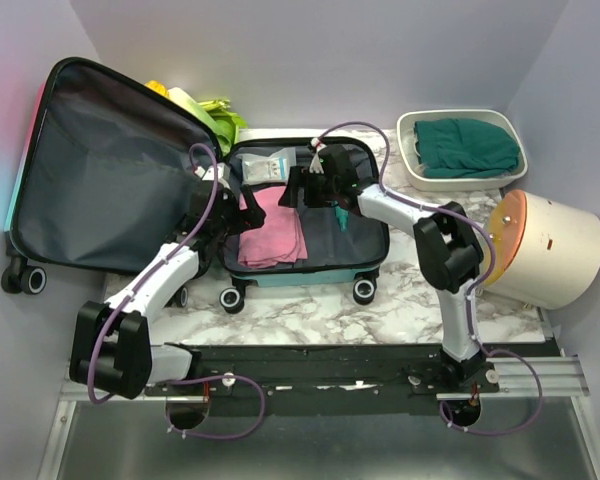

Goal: Open, take out, and arrange the luggage

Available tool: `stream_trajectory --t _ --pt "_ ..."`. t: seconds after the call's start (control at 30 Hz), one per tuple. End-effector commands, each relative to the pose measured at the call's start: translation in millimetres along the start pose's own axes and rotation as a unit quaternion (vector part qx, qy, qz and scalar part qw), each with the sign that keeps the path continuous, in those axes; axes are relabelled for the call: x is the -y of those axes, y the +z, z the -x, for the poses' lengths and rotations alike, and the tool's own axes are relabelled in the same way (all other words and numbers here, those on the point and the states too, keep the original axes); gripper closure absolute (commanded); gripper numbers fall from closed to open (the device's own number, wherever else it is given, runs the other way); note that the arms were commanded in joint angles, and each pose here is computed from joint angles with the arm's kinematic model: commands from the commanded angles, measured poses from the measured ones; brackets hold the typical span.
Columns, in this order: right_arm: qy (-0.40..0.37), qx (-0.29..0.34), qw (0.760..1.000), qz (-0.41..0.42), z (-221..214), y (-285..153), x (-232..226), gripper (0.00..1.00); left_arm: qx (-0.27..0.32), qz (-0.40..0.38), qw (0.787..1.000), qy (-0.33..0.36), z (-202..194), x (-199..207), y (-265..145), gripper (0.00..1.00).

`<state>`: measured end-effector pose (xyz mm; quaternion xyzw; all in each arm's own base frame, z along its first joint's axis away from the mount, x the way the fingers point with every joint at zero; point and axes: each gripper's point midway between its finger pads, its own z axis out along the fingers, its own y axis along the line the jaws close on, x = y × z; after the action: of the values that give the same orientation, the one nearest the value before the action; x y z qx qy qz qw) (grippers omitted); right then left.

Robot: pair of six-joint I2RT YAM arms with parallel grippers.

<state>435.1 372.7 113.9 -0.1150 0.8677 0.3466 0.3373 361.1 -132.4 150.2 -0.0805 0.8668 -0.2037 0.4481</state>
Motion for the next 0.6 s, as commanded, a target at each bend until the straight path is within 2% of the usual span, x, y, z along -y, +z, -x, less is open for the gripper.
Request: stream_trajectory --t 0.0,0.1,0.4,0.57 --pt "0.011 -0.024 0.999 -0.032 -12.2 16.8 8.2 0.10 0.008 -0.029 0.999 -0.013 8.7 11.7 2.2 0.01" --pt "0.013 -0.047 0.998 -0.031 -24.0 30.4 9.6 0.14 0.011 -0.018 1.000 -0.013 7.3 6.3 1.9 0.01" --pt "0.006 -0.093 0.996 -0.016 -55.8 56.6 -0.4 0.19 0.029 -0.005 0.999 -0.015 16.0 -0.7 -7.5 0.01" --pt "-0.006 -0.107 0.994 0.007 -65.3 62.4 -12.8 0.34 0.036 0.001 0.999 -0.016 18.8 -4.9 -10.4 0.01"
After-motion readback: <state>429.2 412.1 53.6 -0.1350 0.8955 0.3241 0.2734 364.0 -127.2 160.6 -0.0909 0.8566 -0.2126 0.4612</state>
